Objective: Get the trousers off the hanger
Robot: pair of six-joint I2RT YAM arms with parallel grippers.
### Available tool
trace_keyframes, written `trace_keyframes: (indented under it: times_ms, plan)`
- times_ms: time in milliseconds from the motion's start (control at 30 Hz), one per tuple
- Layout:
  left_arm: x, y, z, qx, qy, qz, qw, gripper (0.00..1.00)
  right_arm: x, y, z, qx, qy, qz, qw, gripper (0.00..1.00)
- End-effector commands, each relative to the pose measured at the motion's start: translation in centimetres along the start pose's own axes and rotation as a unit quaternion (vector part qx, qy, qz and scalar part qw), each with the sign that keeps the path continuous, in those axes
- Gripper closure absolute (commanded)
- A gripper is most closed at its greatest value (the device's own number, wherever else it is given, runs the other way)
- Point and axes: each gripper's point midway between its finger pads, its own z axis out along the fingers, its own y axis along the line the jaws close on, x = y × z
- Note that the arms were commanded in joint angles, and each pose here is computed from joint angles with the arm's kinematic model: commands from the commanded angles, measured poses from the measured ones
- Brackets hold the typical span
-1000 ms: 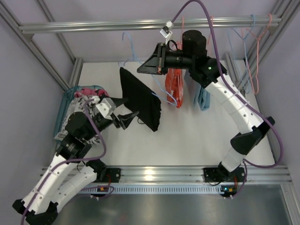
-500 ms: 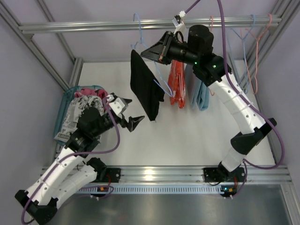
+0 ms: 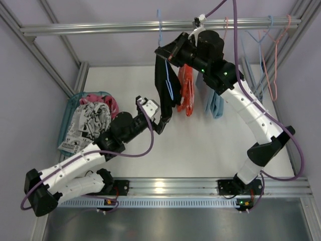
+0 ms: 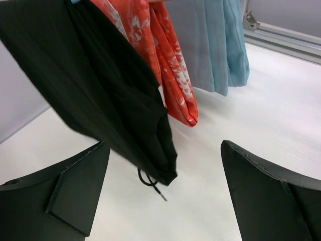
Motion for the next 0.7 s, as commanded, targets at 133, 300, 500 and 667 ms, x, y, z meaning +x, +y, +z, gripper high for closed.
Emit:
trace_keyframes:
  times_ms: [133, 300, 500, 667]
  plan:
    - [-4.5, 3.2, 2.3, -0.101, -0.059, -0.010, 0.993, 0.01, -4.9, 7.7, -4.1, -0.100, -0.100, -0.004, 0.990, 1.00]
    - [-4.2, 4.1, 4.0, -0.133, -0.060, -0.019, 0.989, 0.01, -5.1, 7.7, -4.6, -0.097, -0.106, -0.010, 0.990, 1.00]
    - [-3.3, 5.6, 4.9, -0.172, -0.039, -0.021, 0.984, 0.06, -5.1, 8.0, -5.3, -0.101, -0.105, -0.011, 0.989, 1.00]
    - [-1.9, 8.7, 4.5, -0.195, -0.015, -0.036, 0.980, 0.26, -5.2, 8.2, -6.1, -0.104, -0.108, -0.017, 0.988, 1.00]
